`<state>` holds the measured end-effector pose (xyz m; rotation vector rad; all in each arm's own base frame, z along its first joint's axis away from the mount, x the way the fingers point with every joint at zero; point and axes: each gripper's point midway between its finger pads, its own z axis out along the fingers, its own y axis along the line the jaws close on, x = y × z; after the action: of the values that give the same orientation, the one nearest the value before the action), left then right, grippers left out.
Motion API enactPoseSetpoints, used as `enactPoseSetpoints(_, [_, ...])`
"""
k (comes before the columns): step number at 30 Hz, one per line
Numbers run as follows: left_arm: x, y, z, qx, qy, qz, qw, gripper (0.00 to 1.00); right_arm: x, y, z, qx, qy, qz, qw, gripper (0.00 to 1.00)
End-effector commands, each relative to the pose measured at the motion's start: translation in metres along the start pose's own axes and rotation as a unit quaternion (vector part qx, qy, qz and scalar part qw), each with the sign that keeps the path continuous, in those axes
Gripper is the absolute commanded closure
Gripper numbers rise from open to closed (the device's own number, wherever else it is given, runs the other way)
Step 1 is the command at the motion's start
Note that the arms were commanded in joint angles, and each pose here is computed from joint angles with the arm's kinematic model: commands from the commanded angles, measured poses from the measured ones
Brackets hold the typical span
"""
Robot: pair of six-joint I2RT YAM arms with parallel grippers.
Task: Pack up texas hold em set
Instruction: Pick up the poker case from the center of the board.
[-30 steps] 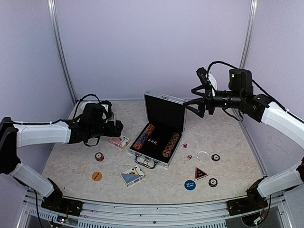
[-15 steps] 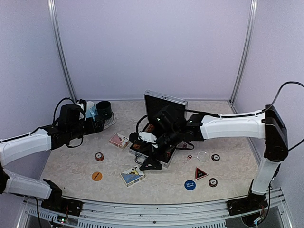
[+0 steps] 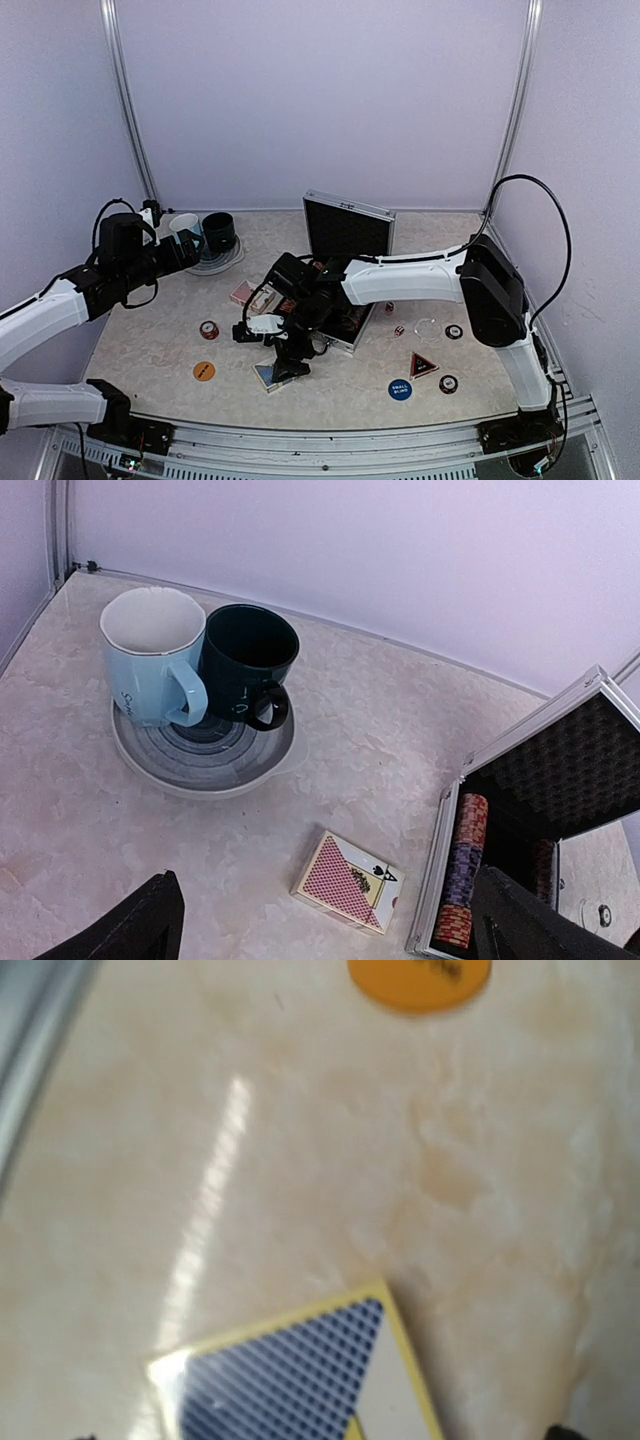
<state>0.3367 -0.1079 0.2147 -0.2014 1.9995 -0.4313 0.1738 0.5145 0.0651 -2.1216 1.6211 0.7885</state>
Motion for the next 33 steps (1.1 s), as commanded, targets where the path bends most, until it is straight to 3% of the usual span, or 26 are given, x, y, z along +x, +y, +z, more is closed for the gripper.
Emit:
enactPoseSetpoints(1, [-0.007,-0.003,-0.007,0.011,-0.007,-0.006,1.0,0.01,0.026,0.007,0.014,-0.017,0.07,-0.014,0.997,0.03])
enactPoseSetpoints(11, [-0.006,-0.002,-0.007,0.01,-0.007,-0.005,1.0,0.01,0.046,0.01,0.027,-0.006,0.117,-0.025,0.993,0.07])
enactPoseSetpoints(15, [-0.007,-0.002,-0.008,0.01,-0.009,-0.005,1.0,0.01,0.051,0.007,0.029,0.005,0.124,-0.03,0.992,0.18])
enactPoseSetpoints(20, [-0.006,-0.002,-0.008,0.009,-0.008,-0.006,1.0,0.01,0.044,-0.001,0.022,0.032,0.117,-0.041,0.992,0.45])
enactPoseSetpoints(24, [-0.009,-0.003,-0.009,0.012,-0.012,-0.007,1.0,0.01,0.016,-0.006,-0.003,0.059,0.072,-0.045,0.995,0.61])
enactPoseSetpoints(28, [-0.01,-0.004,-0.009,0.012,-0.012,-0.007,1.0,0.01,-0.007,-0.018,-0.043,0.083,0.025,-0.019,0.996,0.63])
enactPoseSetpoints(33, [-0.01,-0.005,-0.009,0.016,-0.014,-0.008,1.0,0.01,-0.003,-0.057,-0.107,0.155,-0.005,0.044,0.987,0.64])
